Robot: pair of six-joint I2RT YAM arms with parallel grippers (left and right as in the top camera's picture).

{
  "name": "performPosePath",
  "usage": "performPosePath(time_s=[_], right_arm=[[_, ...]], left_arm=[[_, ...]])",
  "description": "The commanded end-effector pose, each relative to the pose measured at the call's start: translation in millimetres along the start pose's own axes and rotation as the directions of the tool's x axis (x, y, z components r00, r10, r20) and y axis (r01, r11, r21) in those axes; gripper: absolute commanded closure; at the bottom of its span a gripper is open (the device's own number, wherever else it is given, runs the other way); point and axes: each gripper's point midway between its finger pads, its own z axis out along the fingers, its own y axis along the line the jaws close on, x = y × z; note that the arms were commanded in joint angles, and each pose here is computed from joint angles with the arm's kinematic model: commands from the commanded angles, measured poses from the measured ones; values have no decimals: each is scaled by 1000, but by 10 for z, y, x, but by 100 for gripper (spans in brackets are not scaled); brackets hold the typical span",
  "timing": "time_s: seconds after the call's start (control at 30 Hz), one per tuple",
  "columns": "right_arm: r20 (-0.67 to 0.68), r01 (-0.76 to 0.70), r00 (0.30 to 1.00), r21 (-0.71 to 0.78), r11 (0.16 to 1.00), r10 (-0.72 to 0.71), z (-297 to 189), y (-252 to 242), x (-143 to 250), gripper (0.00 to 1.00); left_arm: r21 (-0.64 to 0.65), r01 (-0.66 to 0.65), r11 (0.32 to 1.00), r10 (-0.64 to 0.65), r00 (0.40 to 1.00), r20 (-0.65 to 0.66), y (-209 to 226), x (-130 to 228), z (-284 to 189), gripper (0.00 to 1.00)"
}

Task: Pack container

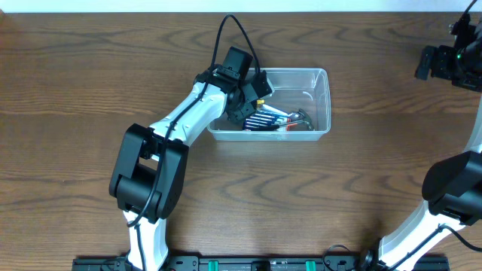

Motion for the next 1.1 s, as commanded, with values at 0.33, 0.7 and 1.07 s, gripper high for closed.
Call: performPosePath(time_s=[0.33,0.7,1.07], right_arm=[[63,86,994,5,996,-86,-41,196,-149,1],[341,460,833,9,888,-435,-361,1574,-588,1],[351,400,878,-164,902,-325,-853,1608,-246,1]], left_arm=[[-146,192,971,-171,975,144,398,-313,-771,8],[-201,750,630,-654,652,382,1102,524,-2355,2],[-232,898,375,-866,428,257,793,1601,-2646,1]])
